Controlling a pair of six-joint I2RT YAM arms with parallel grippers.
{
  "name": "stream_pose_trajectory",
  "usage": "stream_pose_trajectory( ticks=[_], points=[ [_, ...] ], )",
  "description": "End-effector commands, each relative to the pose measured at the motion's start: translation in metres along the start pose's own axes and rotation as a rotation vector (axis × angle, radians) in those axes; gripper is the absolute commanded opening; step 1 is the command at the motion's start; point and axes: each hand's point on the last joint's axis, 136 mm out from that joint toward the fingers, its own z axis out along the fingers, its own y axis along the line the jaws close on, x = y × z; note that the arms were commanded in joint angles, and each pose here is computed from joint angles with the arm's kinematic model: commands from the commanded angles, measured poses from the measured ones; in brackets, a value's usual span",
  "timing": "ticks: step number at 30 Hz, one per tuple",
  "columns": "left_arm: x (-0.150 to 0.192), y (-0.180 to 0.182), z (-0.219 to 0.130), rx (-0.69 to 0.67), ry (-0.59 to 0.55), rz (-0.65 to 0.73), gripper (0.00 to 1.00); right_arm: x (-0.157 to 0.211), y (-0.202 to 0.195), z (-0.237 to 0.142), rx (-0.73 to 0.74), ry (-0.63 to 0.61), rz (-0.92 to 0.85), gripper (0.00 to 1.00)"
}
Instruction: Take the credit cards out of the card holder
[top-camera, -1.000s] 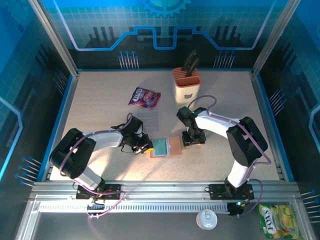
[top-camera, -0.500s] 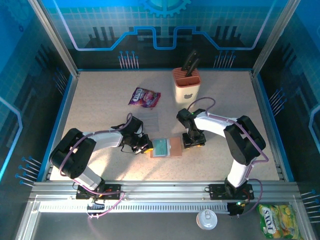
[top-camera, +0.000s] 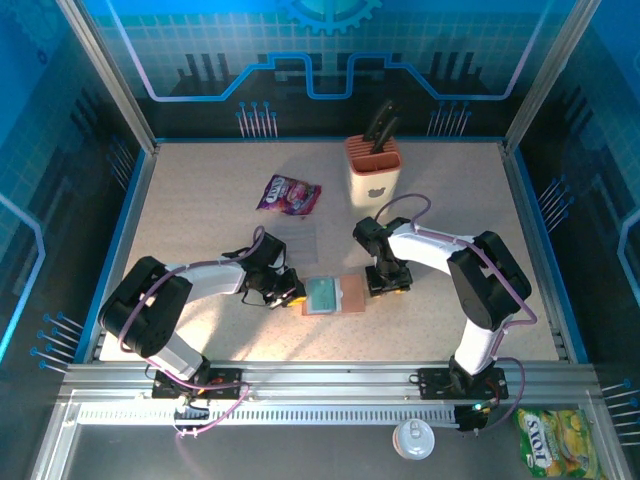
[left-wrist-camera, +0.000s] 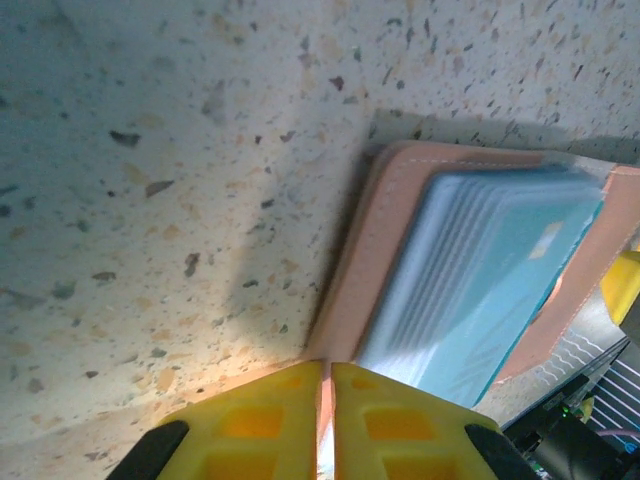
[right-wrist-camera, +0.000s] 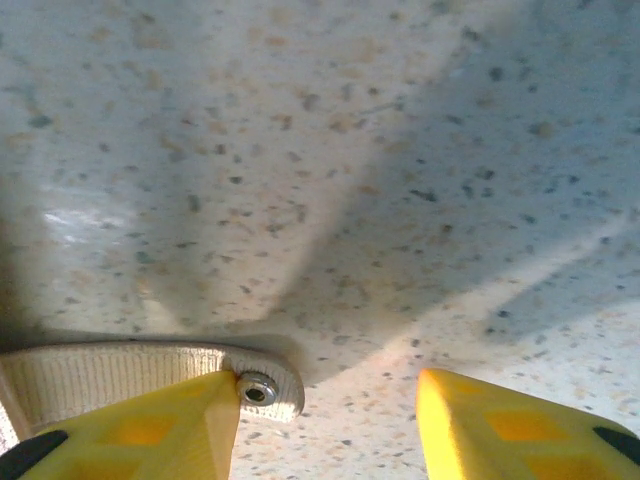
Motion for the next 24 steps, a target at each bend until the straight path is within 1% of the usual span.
stream_pose_trajectory(
  ticks=[1, 5, 10, 13, 19, 24],
  points=[
    [0.000, -0.004, -0.007, -0.006, 0.002, 0.014, 0.13, 0.008, -0.012, 0.000, 0.078, 0.040, -0.002, 0.51],
    [-0.003, -0.021, -0.018, 0.028, -0.016, 0.040, 0.14, 0.002, 0.011, -0.022, -0.020, -0.008, -0.013, 0.51],
    [-0.006, -0.038, -0.030, 0.058, -0.033, 0.081, 0.15, -0.005, 0.025, -0.051, -0.052, -0.055, -0.043, 0.49],
    [-0.006, -0.041, -0.032, 0.060, -0.032, 0.090, 0.16, -0.007, 0.036, -0.067, -0.088, -0.083, -0.059, 0.48],
    [-0.007, -0.040, -0.031, 0.061, -0.038, 0.081, 0.16, -0.009, 0.074, -0.087, -0.239, -0.111, -0.080, 0.46],
    [-0.007, -0.040, -0.030, 0.063, -0.038, 0.081, 0.16, -0.010, 0.094, -0.096, -0.279, -0.125, -0.107, 0.46]
  ],
)
